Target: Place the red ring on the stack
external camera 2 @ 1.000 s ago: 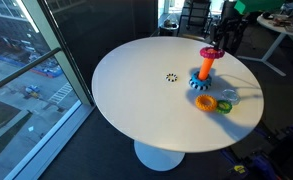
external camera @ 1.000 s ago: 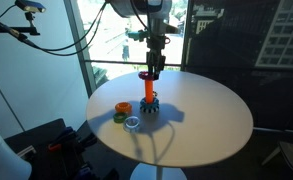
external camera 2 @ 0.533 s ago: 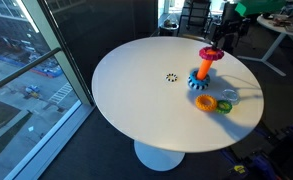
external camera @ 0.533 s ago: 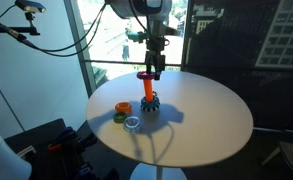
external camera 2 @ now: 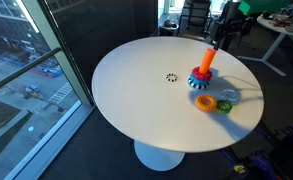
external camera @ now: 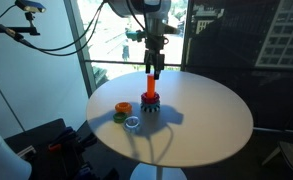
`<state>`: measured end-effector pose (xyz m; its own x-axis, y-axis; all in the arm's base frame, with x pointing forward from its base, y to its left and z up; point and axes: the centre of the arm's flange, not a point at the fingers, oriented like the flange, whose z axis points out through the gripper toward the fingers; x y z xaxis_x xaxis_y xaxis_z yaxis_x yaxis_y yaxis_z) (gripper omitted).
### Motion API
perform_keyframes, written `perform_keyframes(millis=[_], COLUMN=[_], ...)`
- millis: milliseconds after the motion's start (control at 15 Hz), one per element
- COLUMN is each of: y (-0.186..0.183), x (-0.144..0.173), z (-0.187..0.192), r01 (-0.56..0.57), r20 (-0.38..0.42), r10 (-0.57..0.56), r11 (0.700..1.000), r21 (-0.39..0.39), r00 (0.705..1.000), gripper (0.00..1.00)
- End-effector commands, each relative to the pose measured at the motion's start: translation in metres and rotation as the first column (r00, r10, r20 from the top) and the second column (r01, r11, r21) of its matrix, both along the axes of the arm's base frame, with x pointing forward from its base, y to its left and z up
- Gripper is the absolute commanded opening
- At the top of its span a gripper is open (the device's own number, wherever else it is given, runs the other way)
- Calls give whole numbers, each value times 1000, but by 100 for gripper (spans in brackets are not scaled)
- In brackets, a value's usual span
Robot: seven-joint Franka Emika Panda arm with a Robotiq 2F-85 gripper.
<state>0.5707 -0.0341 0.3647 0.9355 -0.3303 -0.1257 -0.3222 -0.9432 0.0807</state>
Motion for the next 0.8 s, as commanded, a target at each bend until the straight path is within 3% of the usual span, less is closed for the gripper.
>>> perform_keyframes(millis=[0,733], y=[-6,11], x=[-16,-61], z=[11,41], r01=[12,-146], r20=[29,-41], r10=[-12,147], r11=[1000,989], r21=[7,24], r00=[1000,988], gripper=[100,100])
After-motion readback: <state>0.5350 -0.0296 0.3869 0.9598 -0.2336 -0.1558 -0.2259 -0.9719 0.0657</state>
